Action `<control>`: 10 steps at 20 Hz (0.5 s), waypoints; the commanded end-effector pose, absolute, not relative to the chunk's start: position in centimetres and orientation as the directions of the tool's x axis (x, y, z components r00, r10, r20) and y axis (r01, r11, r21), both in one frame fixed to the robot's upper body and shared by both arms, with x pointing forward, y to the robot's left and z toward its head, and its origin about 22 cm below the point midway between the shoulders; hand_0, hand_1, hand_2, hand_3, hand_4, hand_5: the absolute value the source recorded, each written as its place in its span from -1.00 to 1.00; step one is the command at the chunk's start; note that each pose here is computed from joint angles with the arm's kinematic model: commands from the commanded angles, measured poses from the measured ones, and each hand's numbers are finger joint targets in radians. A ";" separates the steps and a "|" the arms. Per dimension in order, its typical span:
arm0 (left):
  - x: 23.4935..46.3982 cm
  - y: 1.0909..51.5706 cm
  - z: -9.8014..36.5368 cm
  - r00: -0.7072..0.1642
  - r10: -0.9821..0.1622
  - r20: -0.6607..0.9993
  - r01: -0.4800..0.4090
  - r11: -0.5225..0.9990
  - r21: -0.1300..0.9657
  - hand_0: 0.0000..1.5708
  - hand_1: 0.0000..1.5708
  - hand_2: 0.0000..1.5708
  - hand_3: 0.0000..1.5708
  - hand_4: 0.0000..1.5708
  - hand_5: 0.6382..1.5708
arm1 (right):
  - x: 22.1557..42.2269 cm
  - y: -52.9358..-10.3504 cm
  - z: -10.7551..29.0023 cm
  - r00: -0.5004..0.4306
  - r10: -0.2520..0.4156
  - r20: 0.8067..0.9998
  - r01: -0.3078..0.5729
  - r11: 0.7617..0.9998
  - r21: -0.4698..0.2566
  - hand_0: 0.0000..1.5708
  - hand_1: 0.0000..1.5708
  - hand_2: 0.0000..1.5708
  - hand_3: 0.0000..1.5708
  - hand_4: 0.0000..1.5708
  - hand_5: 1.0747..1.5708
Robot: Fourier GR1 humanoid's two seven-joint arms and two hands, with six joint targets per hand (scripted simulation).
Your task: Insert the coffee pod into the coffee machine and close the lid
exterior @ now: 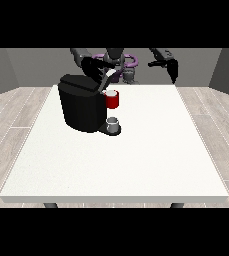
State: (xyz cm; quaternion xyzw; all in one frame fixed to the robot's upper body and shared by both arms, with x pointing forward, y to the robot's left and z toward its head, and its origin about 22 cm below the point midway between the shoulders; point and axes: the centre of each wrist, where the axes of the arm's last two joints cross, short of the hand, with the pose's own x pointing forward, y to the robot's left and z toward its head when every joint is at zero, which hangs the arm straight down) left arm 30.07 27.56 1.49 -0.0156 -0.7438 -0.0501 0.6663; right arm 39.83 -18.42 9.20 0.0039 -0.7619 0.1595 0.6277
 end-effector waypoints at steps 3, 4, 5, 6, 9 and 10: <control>31.1 28.3 3.2 -0.099 -0.030 0.995 0.095 0.995 0.040 -1.00 -1.00 -1.00 -1.00 -0.82 1.00 | 40.1 -16.2 9.6 -0.229 0.254 0.940 -0.242 0.920 -0.308 -1.00 -1.00 -1.00 -1.00 -0.78 1.00; 30.5 27.6 2.1 -0.124 -0.045 0.991 0.102 0.993 0.058 -1.00 -1.00 -1.00 -1.00 -0.77 1.00 | 40.6 -17.4 10.3 -0.278 0.262 0.924 -0.223 0.918 -0.327 -1.00 -1.00 -1.00 -1.00 -0.84 1.00; 31.6 27.4 2.8 -0.148 -0.045 0.988 0.083 0.995 0.057 -1.00 -1.00 -1.00 -1.00 -0.79 1.00 | 41.2 -16.3 12.2 -0.307 0.265 0.914 -0.214 0.917 -0.338 -1.00 -1.00 -1.00 -1.00 -0.81 1.00; 31.0 26.0 1.8 -0.147 -0.042 0.988 0.099 0.993 0.057 -1.00 -1.00 -1.00 -1.00 -0.80 1.00 | 41.2 -15.8 12.6 -0.289 0.276 0.917 -0.229 0.910 -0.346 -1.00 -1.00 -1.00 -1.00 -0.84 1.00; 30.3 27.2 1.5 -0.125 -0.041 0.991 0.130 0.990 0.057 -1.00 -1.00 -1.00 -1.00 -1.00 1.00 | 40.4 -13.6 11.2 -0.239 0.253 0.937 -0.260 0.913 -0.313 -1.00 -1.00 -1.00 -1.00 -0.82 1.00; 30.0 26.3 2.2 -0.142 -0.027 0.990 0.173 0.984 0.052 -1.00 -1.00 -1.00 -1.00 -0.85 1.00 | 40.6 -15.2 9.9 -0.249 0.263 0.932 -0.217 0.923 -0.318 -1.00 -1.00 -1.00 -1.00 -0.85 1.00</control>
